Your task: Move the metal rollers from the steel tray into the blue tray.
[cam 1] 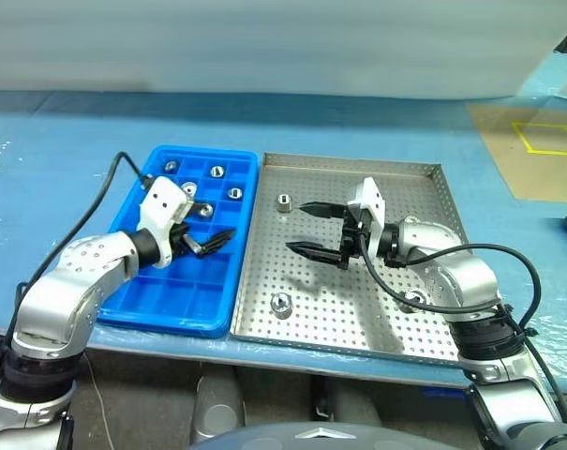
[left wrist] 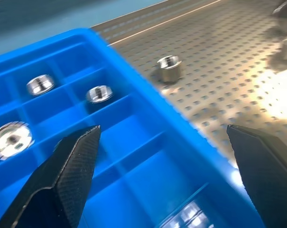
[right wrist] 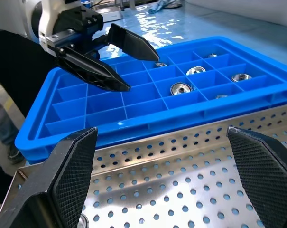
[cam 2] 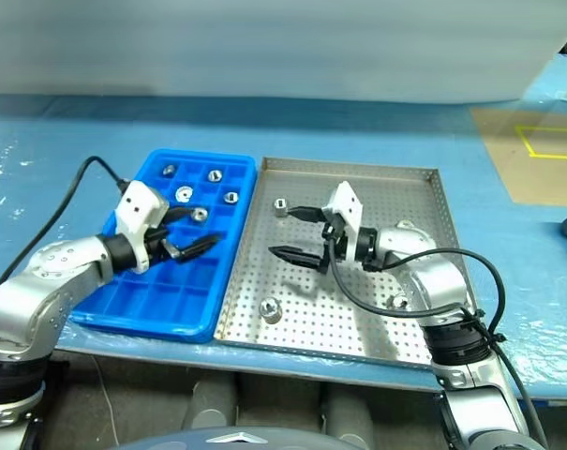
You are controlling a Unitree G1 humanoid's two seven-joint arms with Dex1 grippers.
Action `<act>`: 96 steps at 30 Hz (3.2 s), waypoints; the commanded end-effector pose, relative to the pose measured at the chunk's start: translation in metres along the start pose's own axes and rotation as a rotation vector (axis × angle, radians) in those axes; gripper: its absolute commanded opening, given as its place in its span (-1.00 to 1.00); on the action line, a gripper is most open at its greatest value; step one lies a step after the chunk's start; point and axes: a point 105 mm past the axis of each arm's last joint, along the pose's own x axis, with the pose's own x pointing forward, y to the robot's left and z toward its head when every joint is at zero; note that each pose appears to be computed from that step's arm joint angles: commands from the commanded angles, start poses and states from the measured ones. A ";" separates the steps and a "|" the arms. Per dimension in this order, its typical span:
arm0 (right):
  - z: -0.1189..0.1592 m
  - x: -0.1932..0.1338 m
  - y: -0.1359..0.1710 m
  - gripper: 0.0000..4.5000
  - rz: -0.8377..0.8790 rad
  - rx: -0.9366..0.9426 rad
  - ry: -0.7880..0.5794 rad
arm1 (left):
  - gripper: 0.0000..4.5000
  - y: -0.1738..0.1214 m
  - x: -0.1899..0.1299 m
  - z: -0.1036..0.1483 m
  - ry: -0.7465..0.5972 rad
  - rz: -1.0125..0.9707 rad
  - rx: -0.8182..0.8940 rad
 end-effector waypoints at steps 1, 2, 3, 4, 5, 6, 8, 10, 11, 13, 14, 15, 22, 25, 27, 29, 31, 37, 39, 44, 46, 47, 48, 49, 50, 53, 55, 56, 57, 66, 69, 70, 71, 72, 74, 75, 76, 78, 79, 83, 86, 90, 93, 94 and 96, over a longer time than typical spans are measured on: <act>0.014 -0.011 0.002 1.00 -0.046 -0.038 -0.037 | 0.99 -0.012 0.005 0.017 -0.041 -0.121 0.042; 0.013 -0.013 0.002 1.00 -0.060 -0.036 -0.035 | 0.99 -0.012 0.007 0.020 -0.048 -0.145 0.044; 0.013 -0.016 0.003 1.00 -0.074 -0.033 -0.032 | 0.99 -0.013 0.009 0.023 -0.055 -0.179 0.052; 0.012 -0.018 0.004 1.00 -0.087 -0.031 -0.028 | 0.99 -0.015 0.010 0.025 -0.058 -0.212 0.061; 0.011 -0.021 0.004 1.00 -0.099 -0.031 -0.023 | 0.99 -0.016 0.011 0.025 -0.053 -0.244 0.073; 0.010 -0.022 0.005 1.00 -0.107 -0.030 -0.020 | 0.99 -0.017 0.012 0.024 -0.047 -0.265 0.081; 0.010 -0.026 0.006 1.00 -0.125 -0.030 -0.017 | 0.99 -0.021 0.013 0.022 -0.038 -0.321 0.097; 0.010 -0.031 0.007 1.00 -0.146 -0.030 -0.009 | 0.99 -0.027 0.018 0.021 -0.036 -0.400 0.111; 0.010 -0.033 0.007 1.00 -0.152 -0.030 -0.006 | 0.99 -0.028 0.019 0.020 -0.035 -0.422 0.115; 0.010 -0.038 0.009 1.00 -0.163 -0.031 0.004 | 0.99 -0.034 0.022 0.017 -0.026 -0.485 0.119; 0.010 -0.041 0.011 1.00 -0.170 -0.034 0.010 | 0.99 -0.037 0.024 0.015 -0.018 -0.521 0.127; 0.010 -0.043 0.012 1.00 -0.175 -0.035 0.014 | 0.99 -0.039 0.026 0.014 -0.013 -0.546 0.133; 0.006 -0.051 0.016 1.00 -0.234 -0.026 0.034 | 0.99 -0.051 0.038 -0.004 0.046 -0.703 0.251; 0.006 -0.052 0.018 1.00 -0.244 -0.021 0.034 | 0.99 -0.054 0.041 -0.007 0.061 -0.733 0.282; 0.006 -0.052 0.019 1.00 -0.250 -0.017 0.037 | 0.99 -0.058 0.044 -0.010 0.083 -0.761 0.304; 0.005 -0.054 0.020 1.00 -0.257 -0.014 0.042 | 0.99 -0.062 0.047 -0.011 0.094 -0.785 0.322; 0.005 -0.055 0.019 1.00 -0.263 -0.012 0.047 | 0.99 -0.065 0.049 -0.013 0.111 -0.805 0.333; 0.004 -0.057 0.021 1.00 -0.267 -0.002 0.057 | 0.99 -0.065 0.045 -0.023 0.184 -0.826 0.357; 0.003 -0.057 0.021 1.00 -0.265 0.003 0.061 | 0.99 -0.065 0.045 -0.024 0.202 -0.824 0.372; 0.002 -0.055 0.022 1.00 -0.254 0.009 0.068 | 0.99 -0.068 0.040 -0.024 0.253 -0.845 0.390; 0.002 -0.055 0.021 1.00 -0.252 0.010 0.070 | 0.99 -0.068 0.040 -0.026 0.266 -0.845 0.400; 0.002 -0.054 0.021 1.00 -0.250 0.010 0.071 | 0.99 -0.068 0.040 -0.027 0.274 -0.846 0.404; 0.002 -0.054 0.021 1.00 -0.249 0.010 0.071 | 0.99 -0.068 0.040 -0.029 0.285 -0.849 0.412; 0.002 -0.054 0.021 1.00 -0.247 0.011 0.071 | 0.99 -0.069 0.040 -0.032 0.299 -0.853 0.425; 0.002 -0.053 0.021 1.00 -0.246 0.011 0.072 | 0.99 -0.069 0.040 -0.034 0.308 -0.857 0.434; 0.002 -0.052 0.021 1.00 -0.244 0.012 0.071 | 0.99 -0.069 0.039 -0.041 0.334 -0.868 0.466; 0.002 -0.052 0.021 1.00 -0.243 0.013 0.071 | 0.99 -0.069 0.039 -0.044 0.343 -0.874 0.485; 0.002 -0.052 0.021 1.00 -0.243 0.014 0.071 | 0.99 -0.070 0.040 -0.046 0.343 -0.877 0.495; 0.002 -0.052 0.021 1.00 -0.244 0.014 0.071 | 0.99 -0.069 0.041 -0.046 0.342 -0.876 0.502; 0.000 -0.050 0.022 1.00 -0.251 0.019 0.073 | 0.99 -0.069 0.049 -0.054 0.324 -0.869 0.533; -0.001 -0.050 0.022 1.00 -0.252 0.019 0.073 | 0.99 -0.071 0.050 -0.057 0.320 -0.874 0.532; -0.001 -0.050 0.022 1.00 -0.252 0.019 0.074 | 0.99 -0.072 0.050 -0.059 0.319 -0.876 0.533; -0.001 -0.050 0.022 1.00 -0.251 0.019 0.074 | 0.99 -0.073 0.050 -0.059 0.316 -0.880 0.531; -0.001 -0.050 0.022 1.00 -0.252 0.019 0.075 | 0.99 -0.074 0.049 -0.060 0.313 -0.887 0.524; -0.001 -0.050 0.022 1.00 -0.252 0.019 0.075 | 0.99 -0.077 0.049 -0.061 0.307 -0.896 0.511; -0.001 -0.051 0.022 1.00 -0.251 0.018 0.075 | 0.99 -0.079 0.049 -0.062 0.307 -0.902 0.508; -0.001 -0.051 0.022 1.00 -0.249 0.018 0.076 | 0.99 -0.080 0.048 -0.063 0.309 -0.907 0.507; -0.001 -0.051 0.023 1.00 -0.241 0.018 0.083 | 0.99 -0.081 0.048 -0.064 0.313 -0.915 0.510; -0.002 -0.052 0.025 1.00 -0.231 0.016 0.095 | 0.99 -0.081 0.048 -0.064 0.315 -0.918 0.514; -0.010 -0.057 0.033 1.00 -0.182 0.015 0.152 | 0.99 -0.083 0.049 -0.062 0.312 -0.922 0.521; -0.018 -0.061 0.039 1.00 -0.137 0.001 0.212 | 0.99 -0.083 0.051 -0.061 0.312 -0.922 0.526; -0.025 -0.062 0.043 1.00 -0.105 -0.014 0.259 | 0.99 -0.083 0.051 -0.059 0.311 -0.925 0.532; -0.028 -0.062 0.044 1.00 -0.098 -0.011 0.270 | 0.99 -0.084 0.052 -0.058 0.312 -0.925 0.537; -0.029 -0.062 0.044 1.00 -0.097 -0.011 0.274 | 0.99 -0.084 0.052 -0.058 0.314 -0.926 0.539; -0.030 -0.062 0.044 1.00 -0.096 -0.009 0.278 | 0.99 -0.085 0.051 -0.058 0.318 -0.928 0.545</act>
